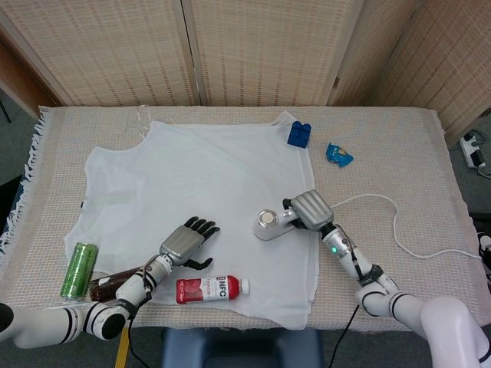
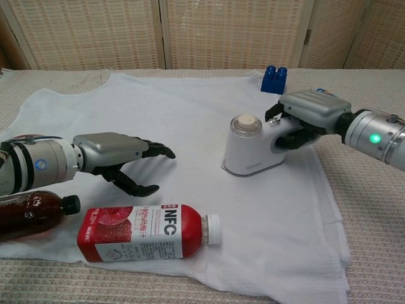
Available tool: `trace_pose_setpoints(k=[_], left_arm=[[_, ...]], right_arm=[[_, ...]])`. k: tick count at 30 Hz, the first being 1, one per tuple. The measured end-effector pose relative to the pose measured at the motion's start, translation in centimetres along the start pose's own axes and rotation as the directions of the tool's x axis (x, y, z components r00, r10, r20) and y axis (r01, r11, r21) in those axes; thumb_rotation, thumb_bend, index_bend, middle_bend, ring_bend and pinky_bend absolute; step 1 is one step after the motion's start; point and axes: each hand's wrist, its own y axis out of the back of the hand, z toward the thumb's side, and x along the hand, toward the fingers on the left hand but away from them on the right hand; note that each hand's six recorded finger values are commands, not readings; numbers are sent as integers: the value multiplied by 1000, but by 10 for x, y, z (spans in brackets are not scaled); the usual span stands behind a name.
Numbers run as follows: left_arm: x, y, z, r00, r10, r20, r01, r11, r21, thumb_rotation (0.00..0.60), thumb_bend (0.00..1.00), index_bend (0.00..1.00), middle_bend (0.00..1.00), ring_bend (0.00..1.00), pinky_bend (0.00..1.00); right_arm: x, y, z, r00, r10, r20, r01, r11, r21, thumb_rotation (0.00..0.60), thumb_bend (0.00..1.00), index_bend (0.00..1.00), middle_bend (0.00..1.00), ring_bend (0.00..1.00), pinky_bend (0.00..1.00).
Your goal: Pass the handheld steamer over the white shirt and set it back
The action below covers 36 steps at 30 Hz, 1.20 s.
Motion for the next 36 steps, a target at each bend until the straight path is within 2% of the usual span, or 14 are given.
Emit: trace_pose_setpoints(k=[9, 17, 22, 26, 28, 31, 33, 34, 35, 36], left_arm=[[-1, -1, -1, 1000, -2, -2, 2, 1000, -1, 271, 435, 116, 76, 0, 0], [-7, 12, -1, 999, 42, -4, -42, 998, -47, 266, 431, 116, 76, 0, 0], [-20, 30, -4, 995, 100, -5, -100, 984, -145, 269, 428, 116, 76, 0, 0], [-35, 45, -13, 989, 150, -17, -151, 971, -186, 274, 427, 117, 76, 0, 0], [-41, 50, -18, 985, 167, -31, -170, 966, -193, 272, 427, 116, 76, 0, 0], [-47, 52, -26, 982, 182, -54, -190, 961, -203, 270, 424, 116, 76, 0, 0], [-50, 54, -32, 979, 192, -71, -202, 957, -206, 267, 422, 116, 76, 0, 0], [-52, 54, -35, 978, 195, -79, -208, 956, -207, 268, 419, 116, 76, 0, 0], [-53, 54, -38, 976, 199, -87, -213, 955, -208, 267, 408, 117, 76, 0, 0], [-56, 55, -42, 974, 204, -98, -220, 953, -209, 265, 389, 117, 76, 0, 0]], right_arm=[[20, 4, -65, 988, -8, 152, 4, 1000, 25, 600, 481, 853, 872, 821, 883], [55, 26, -98, 971, -74, 226, 99, 990, -101, 600, 482, 834, 872, 800, 883], [92, 29, -123, 955, -47, 294, 86, 989, -120, 600, 481, 804, 847, 764, 883], [114, 21, -140, 934, -8, 358, 57, 990, -127, 600, 454, 757, 806, 716, 883], [118, 16, -145, 928, 12, 372, 38, 991, -128, 600, 386, 661, 742, 651, 846], [121, 9, -149, 922, 35, 385, 20, 990, -139, 600, 219, 410, 548, 461, 628], [121, 7, -149, 921, 44, 387, 19, 987, -157, 600, 79, 162, 355, 283, 455], [121, 6, -148, 921, 50, 387, 17, 986, -168, 600, 46, 97, 292, 226, 405], [121, 6, -148, 921, 58, 386, 14, 983, -182, 598, 10, 22, 186, 134, 320], [122, 6, -147, 921, 65, 385, 10, 982, -189, 587, 0, 0, 98, 64, 246]])
